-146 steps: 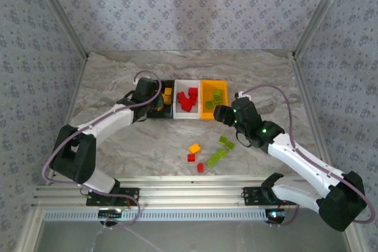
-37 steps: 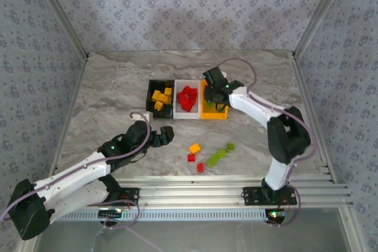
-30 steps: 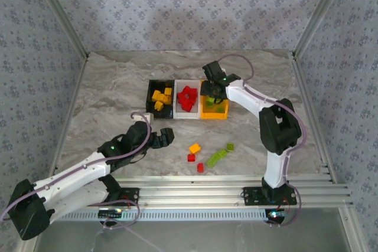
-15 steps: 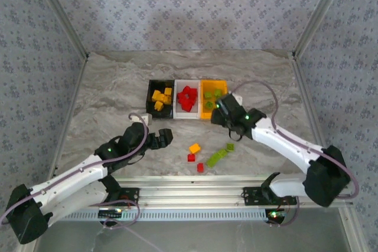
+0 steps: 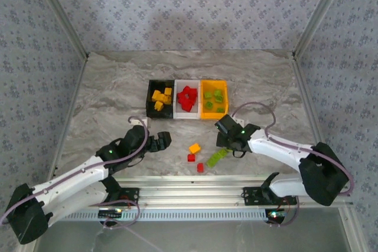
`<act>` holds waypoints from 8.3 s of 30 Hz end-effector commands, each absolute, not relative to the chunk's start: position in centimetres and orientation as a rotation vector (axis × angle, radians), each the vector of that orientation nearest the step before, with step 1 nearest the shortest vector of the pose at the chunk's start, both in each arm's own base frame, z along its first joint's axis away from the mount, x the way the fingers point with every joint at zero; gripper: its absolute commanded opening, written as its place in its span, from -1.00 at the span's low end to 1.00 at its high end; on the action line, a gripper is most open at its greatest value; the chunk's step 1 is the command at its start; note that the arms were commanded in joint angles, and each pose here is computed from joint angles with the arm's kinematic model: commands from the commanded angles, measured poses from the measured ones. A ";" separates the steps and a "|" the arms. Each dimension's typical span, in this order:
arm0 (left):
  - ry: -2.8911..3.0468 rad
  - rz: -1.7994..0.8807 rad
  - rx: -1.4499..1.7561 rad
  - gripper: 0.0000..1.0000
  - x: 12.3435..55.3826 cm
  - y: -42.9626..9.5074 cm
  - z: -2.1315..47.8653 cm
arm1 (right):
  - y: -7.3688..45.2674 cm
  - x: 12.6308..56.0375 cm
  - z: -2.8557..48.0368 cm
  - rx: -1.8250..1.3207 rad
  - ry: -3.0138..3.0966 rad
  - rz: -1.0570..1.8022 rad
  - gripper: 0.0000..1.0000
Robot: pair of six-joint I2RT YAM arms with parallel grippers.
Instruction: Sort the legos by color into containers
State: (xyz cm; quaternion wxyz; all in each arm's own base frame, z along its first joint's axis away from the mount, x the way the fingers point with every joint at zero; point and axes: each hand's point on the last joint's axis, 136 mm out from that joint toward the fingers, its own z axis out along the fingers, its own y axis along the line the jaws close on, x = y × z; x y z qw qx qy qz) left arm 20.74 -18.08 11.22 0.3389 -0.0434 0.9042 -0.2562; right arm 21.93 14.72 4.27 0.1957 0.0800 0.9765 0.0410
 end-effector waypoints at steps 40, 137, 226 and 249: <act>2.397 -0.691 -0.033 0.99 20.7 -19.3 11.8 | 19.0 41.9 12.2 0.197 2.517 0.022 -0.27; 2.460 -0.237 -0.196 -0.02 45.9 -18.6 13.4 | 14.4 25.3 12.4 0.222 2.424 0.379 0.50; 2.394 -0.714 -0.110 0.99 21.9 -19.6 10.6 | 26.6 34.6 17.6 0.026 2.412 0.449 0.46; 2.454 -0.695 -0.106 0.99 21.7 -20.2 8.0 | 13.6 16.9 2.5 0.205 2.759 -0.048 0.48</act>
